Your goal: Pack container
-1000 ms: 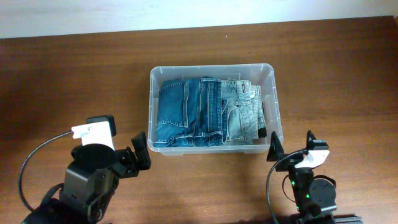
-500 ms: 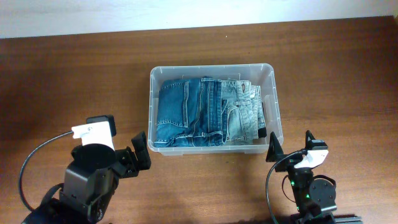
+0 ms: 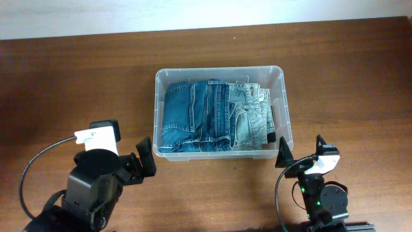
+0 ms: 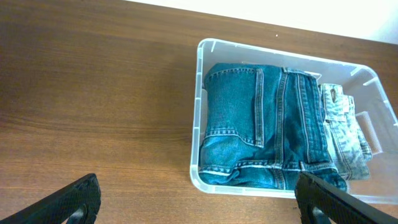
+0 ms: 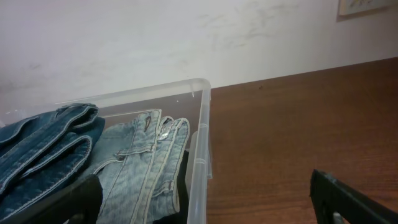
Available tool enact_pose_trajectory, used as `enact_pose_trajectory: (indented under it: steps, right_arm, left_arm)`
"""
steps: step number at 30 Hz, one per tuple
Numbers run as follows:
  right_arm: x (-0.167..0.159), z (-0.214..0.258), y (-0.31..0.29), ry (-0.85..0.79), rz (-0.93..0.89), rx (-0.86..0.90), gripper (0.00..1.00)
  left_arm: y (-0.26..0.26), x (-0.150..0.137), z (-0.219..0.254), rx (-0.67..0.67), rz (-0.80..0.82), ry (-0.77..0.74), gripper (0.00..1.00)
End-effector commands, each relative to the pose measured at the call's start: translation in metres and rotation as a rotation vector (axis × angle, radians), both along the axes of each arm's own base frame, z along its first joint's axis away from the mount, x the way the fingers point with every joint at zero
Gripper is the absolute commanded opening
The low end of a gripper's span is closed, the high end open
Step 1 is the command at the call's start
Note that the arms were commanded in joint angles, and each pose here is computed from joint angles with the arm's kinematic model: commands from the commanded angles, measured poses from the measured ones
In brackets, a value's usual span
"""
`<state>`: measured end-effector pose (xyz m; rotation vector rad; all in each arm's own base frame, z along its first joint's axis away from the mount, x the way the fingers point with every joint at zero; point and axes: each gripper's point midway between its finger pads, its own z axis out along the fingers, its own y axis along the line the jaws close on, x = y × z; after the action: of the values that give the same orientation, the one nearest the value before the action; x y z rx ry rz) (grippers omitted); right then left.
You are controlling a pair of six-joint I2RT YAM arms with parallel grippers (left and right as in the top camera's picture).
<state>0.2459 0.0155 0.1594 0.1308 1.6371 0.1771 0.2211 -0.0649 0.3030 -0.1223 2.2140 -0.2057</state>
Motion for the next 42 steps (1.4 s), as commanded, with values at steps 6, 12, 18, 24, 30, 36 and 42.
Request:
enact_pose_trajectory:
  steps: [6, 12, 18, 24, 30, 36, 42]
  right_arm:
    - [0.0, -0.002, -0.001, 0.002, 0.001, -0.01, 0.99]
    - [0.0, -0.002, -0.001, 0.002, 0.001, -0.01, 0.99]
    - [0.0, -0.002, -0.001, 0.002, 0.001, -0.01, 0.99]
    - [0.0, -0.002, -0.001, 0.002, 0.001, -0.01, 0.99]
    - [0.0, -0.002, -0.001, 0.002, 0.001, -0.01, 0.99]
    - [0.0, -0.002, -0.001, 0.002, 0.001, -0.01, 0.99]
    - [0.0, -0.002, -0.001, 0.002, 0.001, -0.01, 0.98]
  left_arm:
    - [0.017, -0.039, -0.056, -0.087, -0.002, 0.009, 0.99]
    - [0.028, -0.029, -0.097, -0.158, 0.064, -0.143, 0.99]
    - [0.029, 0.004, -0.094, -0.205, 0.084, -0.391, 0.99]
    - [0.014, 0.021, -0.082, -0.093, -0.069, -0.637, 0.99]
    - [0.006, 0.022, -0.098, 0.019, -0.161, -0.677, 0.99]
    - [0.018, 0.023, -0.11, 0.049, -0.121, -0.675, 1.0]
    - [0.03, 0.021, -0.126, 0.113, -0.094, -0.624, 0.99]
